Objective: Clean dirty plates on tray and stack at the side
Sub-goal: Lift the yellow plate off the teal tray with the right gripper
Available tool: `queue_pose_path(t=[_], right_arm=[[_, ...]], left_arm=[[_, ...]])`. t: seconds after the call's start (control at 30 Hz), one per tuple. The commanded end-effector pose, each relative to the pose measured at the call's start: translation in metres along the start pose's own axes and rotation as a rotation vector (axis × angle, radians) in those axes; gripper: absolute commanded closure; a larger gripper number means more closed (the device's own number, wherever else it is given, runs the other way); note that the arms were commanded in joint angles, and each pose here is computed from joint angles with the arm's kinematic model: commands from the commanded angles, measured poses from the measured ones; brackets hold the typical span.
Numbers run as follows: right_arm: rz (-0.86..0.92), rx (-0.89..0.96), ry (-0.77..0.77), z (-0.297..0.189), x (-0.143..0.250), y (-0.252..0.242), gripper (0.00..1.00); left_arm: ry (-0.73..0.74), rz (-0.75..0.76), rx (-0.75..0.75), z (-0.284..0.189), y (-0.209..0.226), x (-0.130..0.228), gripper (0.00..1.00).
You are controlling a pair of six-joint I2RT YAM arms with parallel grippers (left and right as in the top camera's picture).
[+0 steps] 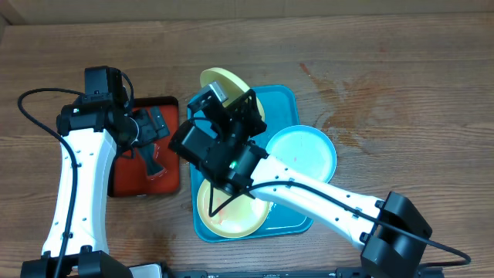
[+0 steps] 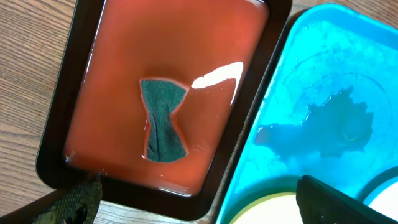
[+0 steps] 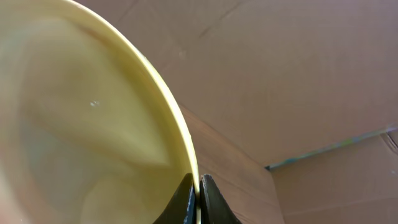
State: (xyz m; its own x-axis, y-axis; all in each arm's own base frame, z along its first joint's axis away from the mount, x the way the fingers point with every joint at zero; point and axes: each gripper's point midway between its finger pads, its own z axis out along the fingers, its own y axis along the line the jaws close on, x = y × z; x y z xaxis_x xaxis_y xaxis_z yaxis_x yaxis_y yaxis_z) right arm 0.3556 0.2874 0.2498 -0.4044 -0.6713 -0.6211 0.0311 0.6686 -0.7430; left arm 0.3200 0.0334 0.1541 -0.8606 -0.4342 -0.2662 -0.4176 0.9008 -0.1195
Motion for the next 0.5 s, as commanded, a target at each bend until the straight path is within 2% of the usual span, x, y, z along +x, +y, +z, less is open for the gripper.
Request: queue_pose_path(t=[0.0,0.47], right_arm=[[0.075,0.044,-0.040,-0.0137,-0.0175,-0.0233,0.96],[0.113,0.047,-0.048,-0.0123,-0.0215,-0.0245,0.96]], left_arm=[[-0.023,0.012,0.000,-0.0060,-0.0006,-0.0055,0.00],[-0.023,0.012,0.000,-0.0060,-0.0006,-0.0055,0.00]])
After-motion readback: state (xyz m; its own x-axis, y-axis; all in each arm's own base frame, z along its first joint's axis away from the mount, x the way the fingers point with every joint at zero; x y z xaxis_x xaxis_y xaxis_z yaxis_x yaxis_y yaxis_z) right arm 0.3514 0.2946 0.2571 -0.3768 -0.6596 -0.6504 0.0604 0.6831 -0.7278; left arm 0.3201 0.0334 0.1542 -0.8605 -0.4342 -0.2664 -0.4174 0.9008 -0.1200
